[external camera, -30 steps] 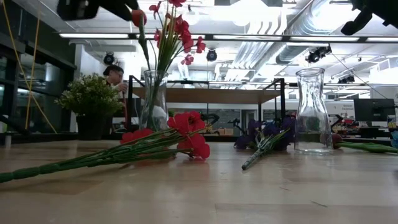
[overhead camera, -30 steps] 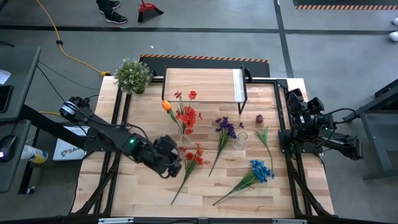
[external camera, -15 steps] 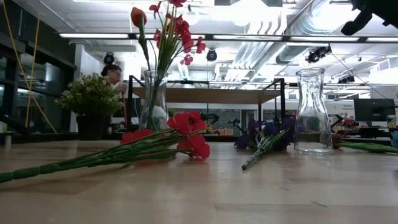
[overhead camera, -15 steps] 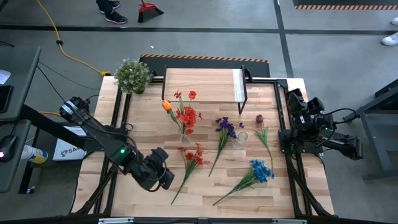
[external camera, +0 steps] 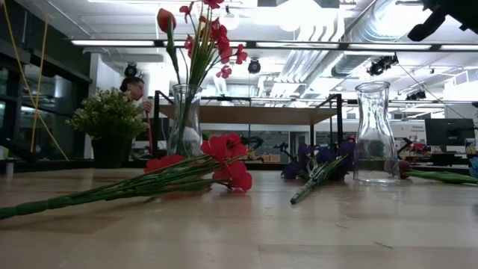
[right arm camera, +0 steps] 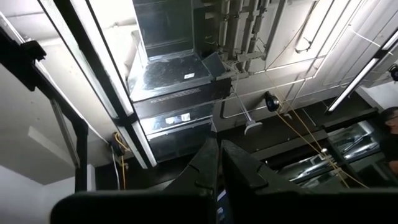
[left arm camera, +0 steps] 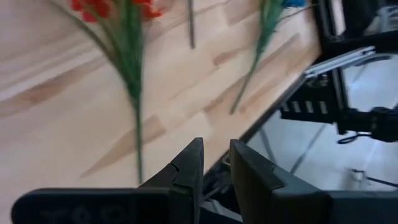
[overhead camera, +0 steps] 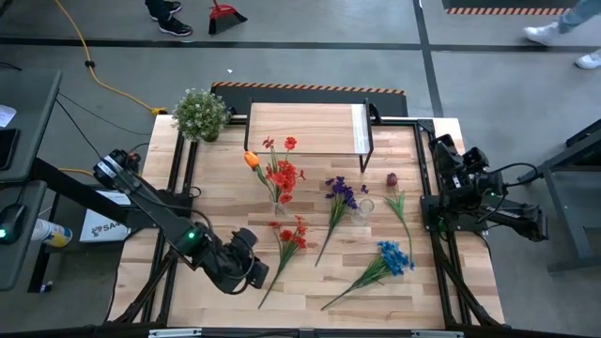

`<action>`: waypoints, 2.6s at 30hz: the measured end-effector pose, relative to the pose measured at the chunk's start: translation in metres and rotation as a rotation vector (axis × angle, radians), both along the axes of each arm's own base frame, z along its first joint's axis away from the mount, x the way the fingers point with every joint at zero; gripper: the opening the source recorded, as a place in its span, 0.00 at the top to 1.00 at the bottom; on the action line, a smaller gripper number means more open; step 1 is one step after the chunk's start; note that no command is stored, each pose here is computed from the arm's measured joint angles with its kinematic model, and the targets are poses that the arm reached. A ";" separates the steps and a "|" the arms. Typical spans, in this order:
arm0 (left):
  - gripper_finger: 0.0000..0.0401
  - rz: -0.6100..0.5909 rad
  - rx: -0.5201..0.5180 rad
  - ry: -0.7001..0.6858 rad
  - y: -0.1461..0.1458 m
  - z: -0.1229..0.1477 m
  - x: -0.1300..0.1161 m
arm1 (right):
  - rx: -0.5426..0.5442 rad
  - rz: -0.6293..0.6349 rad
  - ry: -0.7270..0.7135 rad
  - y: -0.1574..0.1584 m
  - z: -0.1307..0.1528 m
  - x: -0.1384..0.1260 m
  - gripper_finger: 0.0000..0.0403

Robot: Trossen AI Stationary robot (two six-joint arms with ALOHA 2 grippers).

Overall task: Pick and place flowers into a vace then onto a shelf
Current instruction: Put the orange flowers into the left transparent vase

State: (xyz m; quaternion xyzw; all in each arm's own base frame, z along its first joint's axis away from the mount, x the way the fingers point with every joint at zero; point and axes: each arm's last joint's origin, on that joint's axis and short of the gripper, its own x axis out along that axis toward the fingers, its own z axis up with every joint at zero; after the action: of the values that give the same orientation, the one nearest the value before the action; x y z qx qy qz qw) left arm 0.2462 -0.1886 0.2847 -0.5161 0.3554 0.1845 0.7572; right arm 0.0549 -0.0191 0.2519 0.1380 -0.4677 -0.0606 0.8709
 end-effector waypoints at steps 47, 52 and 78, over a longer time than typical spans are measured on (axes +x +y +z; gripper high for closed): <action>0.03 -0.006 0.090 0.230 0.005 -0.059 0.033 | 0.015 0.003 0.038 -0.001 -0.002 0.003 0.97; 0.04 -0.058 0.082 0.233 0.008 -0.068 0.046 | 0.018 0.003 0.047 -0.001 -0.003 0.004 0.97; 0.05 -0.227 0.119 0.267 0.008 -0.068 0.044 | 0.030 0.003 0.072 -0.002 -0.005 0.006 0.97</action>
State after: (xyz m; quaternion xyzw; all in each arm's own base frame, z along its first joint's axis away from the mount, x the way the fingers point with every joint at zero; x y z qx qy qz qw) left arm 0.2901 -0.1807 0.2163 -0.3979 0.4970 0.1856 0.7485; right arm 0.0604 -0.0210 0.2472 0.1496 -0.4350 -0.0712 0.8850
